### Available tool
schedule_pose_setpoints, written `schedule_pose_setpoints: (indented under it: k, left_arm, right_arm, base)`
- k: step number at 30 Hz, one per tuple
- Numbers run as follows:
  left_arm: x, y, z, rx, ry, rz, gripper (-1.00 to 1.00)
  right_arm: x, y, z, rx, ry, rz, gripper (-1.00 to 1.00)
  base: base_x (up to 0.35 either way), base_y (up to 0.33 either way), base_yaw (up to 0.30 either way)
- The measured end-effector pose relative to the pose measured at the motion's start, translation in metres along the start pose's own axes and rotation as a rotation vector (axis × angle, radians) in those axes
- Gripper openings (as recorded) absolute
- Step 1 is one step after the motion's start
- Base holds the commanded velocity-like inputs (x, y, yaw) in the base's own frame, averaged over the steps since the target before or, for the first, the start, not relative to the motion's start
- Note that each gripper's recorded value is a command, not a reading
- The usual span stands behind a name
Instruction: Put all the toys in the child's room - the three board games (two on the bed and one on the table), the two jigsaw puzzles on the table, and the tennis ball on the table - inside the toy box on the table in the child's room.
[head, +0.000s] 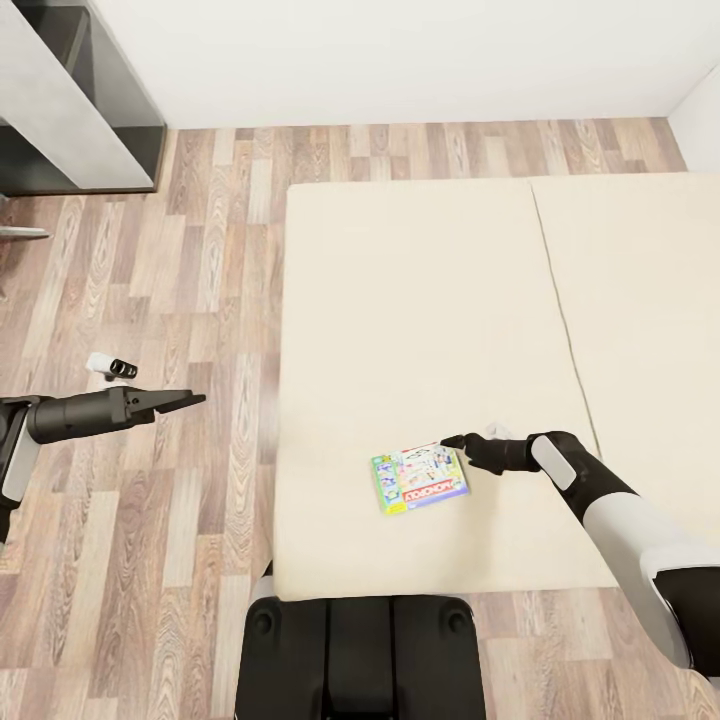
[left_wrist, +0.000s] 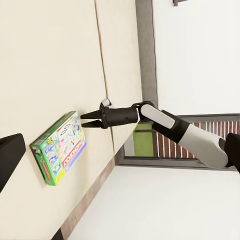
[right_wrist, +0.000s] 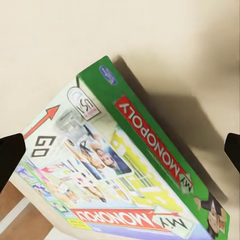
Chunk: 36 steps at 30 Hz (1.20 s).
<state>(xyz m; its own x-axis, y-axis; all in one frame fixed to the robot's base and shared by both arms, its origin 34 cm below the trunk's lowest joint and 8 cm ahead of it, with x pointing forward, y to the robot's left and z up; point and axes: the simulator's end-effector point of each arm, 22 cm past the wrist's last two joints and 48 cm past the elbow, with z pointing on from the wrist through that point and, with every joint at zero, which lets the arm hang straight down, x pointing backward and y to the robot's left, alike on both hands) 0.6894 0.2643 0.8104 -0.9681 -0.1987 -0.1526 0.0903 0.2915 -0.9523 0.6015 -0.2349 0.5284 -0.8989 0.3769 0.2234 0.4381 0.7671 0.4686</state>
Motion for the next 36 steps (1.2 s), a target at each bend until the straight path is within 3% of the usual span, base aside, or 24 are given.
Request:
schedule_pose_setpoints:
  k: [8, 16, 32, 36]
  left_arm:
    - [0.0, 0.0, 0.0, 0.0, 0.0, 0.0, 1.0]
    - [0.0, 0.0, 0.0, 0.0, 0.001, 0.0, 1.0]
    - [0.0, 0.0, 0.0, 0.0, 0.001, 0.0, 1.0]
    - [0.001, -0.001, 0.0, 0.0, 0.002, 0.0, 1.0]
  right_arm:
    - [0.003, -0.004, 0.001, 0.006, 0.008, 0.009, 1.0]
    - [0.02, -0.02, 0.004, 0.023, 0.041, 0.064, 1.0]
    - [0.023, -0.022, 0.005, 0.025, 0.045, 0.067, 1.0]
    - [0.029, -0.013, 0.012, 0.021, 0.058, 0.05, 1.0]
  base:
    - [0.0, 0.008, 0.0]
    - [0.0, 0.0, 0.0]
    - [0.0, 0.0, 0.0]
    - [0.0, 0.013, 0.0]
